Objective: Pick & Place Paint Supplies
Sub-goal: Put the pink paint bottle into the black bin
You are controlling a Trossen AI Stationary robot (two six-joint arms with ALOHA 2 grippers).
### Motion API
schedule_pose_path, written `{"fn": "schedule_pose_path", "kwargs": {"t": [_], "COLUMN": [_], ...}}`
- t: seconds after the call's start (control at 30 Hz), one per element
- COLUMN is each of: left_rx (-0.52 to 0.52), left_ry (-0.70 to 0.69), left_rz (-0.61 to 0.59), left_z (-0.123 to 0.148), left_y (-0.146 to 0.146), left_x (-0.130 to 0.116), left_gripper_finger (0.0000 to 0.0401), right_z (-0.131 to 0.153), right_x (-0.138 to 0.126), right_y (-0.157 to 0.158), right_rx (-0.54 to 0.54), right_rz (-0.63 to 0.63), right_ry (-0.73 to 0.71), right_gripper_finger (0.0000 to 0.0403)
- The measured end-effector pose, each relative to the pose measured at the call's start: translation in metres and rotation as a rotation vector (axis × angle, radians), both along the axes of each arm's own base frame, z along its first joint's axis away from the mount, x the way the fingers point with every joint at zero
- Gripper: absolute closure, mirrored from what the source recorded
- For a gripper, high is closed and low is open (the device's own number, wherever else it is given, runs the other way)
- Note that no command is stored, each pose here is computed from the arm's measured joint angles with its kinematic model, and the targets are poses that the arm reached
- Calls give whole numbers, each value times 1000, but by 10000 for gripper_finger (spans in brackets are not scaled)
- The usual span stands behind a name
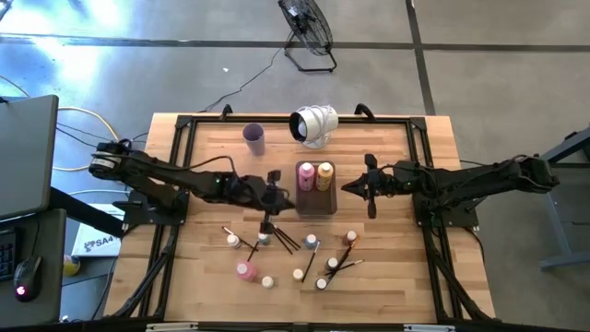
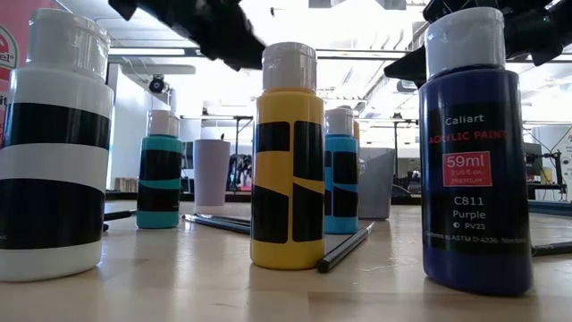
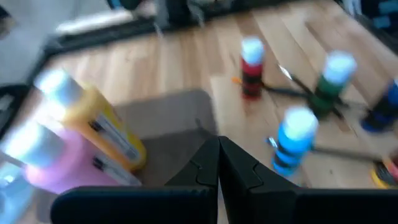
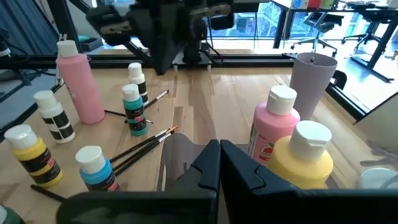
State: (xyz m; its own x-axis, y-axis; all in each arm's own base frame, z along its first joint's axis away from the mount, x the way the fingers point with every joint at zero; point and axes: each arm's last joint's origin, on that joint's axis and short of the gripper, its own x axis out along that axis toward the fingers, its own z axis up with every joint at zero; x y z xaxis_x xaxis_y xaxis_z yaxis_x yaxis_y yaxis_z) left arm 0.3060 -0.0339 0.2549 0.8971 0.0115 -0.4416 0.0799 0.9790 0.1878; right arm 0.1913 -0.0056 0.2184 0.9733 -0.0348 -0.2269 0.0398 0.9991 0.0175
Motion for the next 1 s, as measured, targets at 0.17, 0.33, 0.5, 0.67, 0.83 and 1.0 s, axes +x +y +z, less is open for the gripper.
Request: {"fn": "schedule_pose_path", "kwargs": {"t": [0.17,0.33,0.5,0.67,0.83,1.0], "left_rx": [11,2,-13,-29,-34,-34], "left_ry": [55,81,63,-65,-208,-250], "left_rz": [8,-25,-35,-42,-1,-3], "left_z": [-5,-6,-8,-26,-30,-19], "left_y": [2,-2,3,5,8,10], "left_x": [-2,-5,-21,-44,-62,-74], "left_gripper_finger": [400,401,401,401,401,401], "right_z": [0,-3,-4,-1,1,2], "right_x": [0,-1,-1,0,-1,-1], "right_y": [-2,-1,0,0,0,-1], "right_rx": [44,93,110,113,153,182], "right_rz": [-92,-108,-137,-138,-147,-179], "right_ry": [-3,21,27,0,-17,-16], "right_gripper_finger": [401,401,401,401,401,401]}}
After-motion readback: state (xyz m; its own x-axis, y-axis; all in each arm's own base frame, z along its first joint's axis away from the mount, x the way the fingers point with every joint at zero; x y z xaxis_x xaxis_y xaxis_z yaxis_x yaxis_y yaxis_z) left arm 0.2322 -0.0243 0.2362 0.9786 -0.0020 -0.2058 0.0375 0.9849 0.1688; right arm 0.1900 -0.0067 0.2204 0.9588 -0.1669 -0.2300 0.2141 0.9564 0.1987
